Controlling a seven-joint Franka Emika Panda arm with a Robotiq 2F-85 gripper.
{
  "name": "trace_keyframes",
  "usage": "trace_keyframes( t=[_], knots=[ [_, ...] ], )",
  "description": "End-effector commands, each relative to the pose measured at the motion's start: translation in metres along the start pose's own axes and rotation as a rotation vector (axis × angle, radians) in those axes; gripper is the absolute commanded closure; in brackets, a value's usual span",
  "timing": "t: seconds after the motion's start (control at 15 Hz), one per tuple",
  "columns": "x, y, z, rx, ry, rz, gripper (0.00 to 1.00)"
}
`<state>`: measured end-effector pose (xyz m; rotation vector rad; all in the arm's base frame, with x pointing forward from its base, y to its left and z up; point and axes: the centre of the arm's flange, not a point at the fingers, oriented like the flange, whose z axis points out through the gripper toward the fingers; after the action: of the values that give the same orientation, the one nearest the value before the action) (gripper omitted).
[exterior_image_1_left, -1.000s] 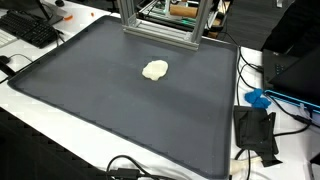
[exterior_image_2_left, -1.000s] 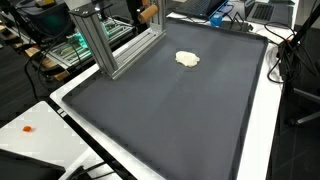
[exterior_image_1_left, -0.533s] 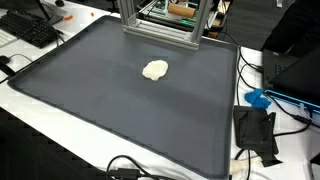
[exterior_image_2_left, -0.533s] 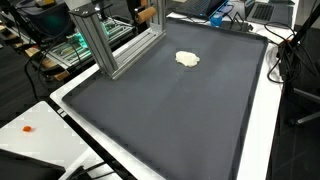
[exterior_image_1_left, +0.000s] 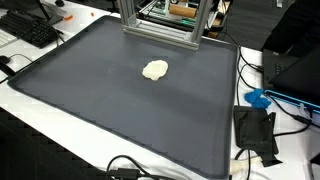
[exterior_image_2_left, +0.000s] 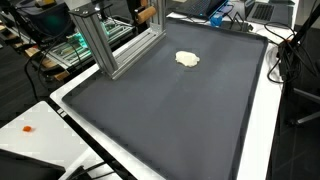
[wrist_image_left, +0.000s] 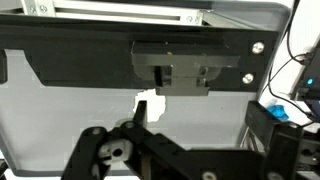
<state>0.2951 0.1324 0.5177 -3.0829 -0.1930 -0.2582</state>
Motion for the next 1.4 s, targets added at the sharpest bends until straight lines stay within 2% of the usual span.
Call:
trace_keyframes(
  t=[0.0, 0.27, 0.53, 0.93, 1.33],
  knots=[
    [0.022, -0.015, -0.011, 0.0, 0.053, 0.04, 0.0],
    [0.053, -0.035, -0.006, -0.006, 0.104, 0.107, 0.0],
    [0.084, -0.047, 0.014, -0.018, 0.097, 0.197, 0.0],
    [0.124, -0.04, 0.054, -0.052, 0.067, 0.297, 0.0],
    [0.145, -0.022, 0.094, -0.092, 0.026, 0.337, 0.0]
  ],
)
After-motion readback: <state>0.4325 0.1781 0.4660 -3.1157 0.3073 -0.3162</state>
